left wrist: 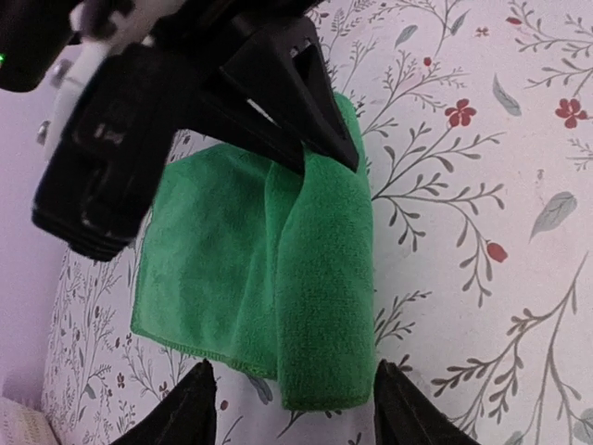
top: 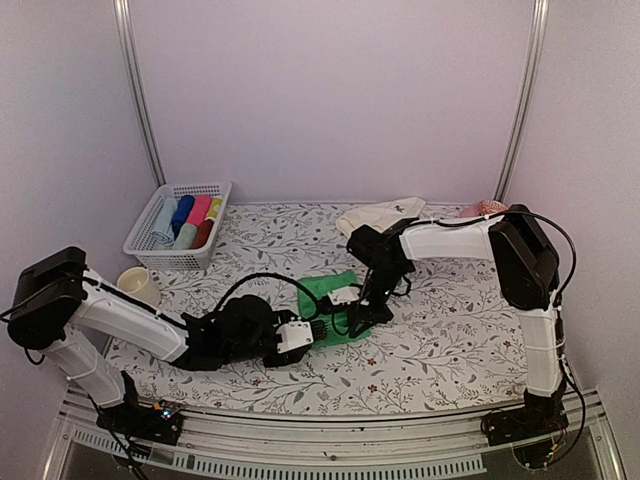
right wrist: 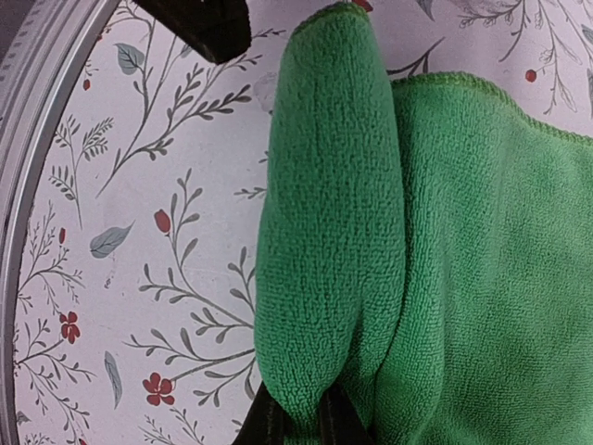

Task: Roll the towels
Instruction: Roll the towel at the center of the board.

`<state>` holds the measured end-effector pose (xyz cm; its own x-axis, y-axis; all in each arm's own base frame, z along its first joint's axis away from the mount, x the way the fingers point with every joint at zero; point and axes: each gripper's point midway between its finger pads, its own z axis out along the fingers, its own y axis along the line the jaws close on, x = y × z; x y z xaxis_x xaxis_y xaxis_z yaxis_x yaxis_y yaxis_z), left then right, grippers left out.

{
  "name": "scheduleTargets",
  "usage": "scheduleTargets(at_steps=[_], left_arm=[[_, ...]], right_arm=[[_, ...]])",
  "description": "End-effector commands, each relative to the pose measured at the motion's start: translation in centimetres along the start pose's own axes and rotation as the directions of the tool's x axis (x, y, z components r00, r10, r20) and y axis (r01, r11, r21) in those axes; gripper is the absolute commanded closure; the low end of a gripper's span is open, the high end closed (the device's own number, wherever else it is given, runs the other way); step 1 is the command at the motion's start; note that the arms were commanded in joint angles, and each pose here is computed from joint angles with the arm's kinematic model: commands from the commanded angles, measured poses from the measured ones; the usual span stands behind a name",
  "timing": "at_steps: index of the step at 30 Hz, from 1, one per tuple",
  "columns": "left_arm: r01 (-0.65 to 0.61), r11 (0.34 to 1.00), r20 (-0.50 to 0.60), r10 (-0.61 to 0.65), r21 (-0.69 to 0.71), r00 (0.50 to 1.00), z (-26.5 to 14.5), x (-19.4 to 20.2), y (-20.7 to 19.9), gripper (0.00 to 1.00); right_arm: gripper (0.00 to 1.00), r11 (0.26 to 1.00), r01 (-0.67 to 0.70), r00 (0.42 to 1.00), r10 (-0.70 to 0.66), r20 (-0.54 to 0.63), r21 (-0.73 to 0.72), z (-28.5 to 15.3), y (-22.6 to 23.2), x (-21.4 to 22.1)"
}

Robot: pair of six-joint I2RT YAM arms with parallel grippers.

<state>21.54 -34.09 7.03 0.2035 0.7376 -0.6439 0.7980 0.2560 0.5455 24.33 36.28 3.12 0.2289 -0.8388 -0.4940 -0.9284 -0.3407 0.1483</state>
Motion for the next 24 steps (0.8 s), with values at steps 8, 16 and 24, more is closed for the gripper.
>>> scheduleTargets(at_steps=[8,16,24], left_arm=[[-0.062,0.997,0.037,0.061,0.035,0.997,2.0,-1.5,-2.4,0.47],[-0.095,0.994,-0.006,0.095,0.056,0.995,3.1,-0.7,-3.4,0.57],[-0.107,0.99,-0.044,0.111,0.09,0.993,3.2,-0.2,-4.2,0.77]], right_arm=[[0.93,0.983,-0.126,0.992,0.123,-0.026,-0.136,0.8,1.8,2.0],[0.93,0.982,-0.13,0.991,0.128,-0.028,-0.137,0.8,1.8,2.1],[0.93,0.979,-0.144,0.99,0.143,-0.017,-0.142,0.4,1.4,2.2]])
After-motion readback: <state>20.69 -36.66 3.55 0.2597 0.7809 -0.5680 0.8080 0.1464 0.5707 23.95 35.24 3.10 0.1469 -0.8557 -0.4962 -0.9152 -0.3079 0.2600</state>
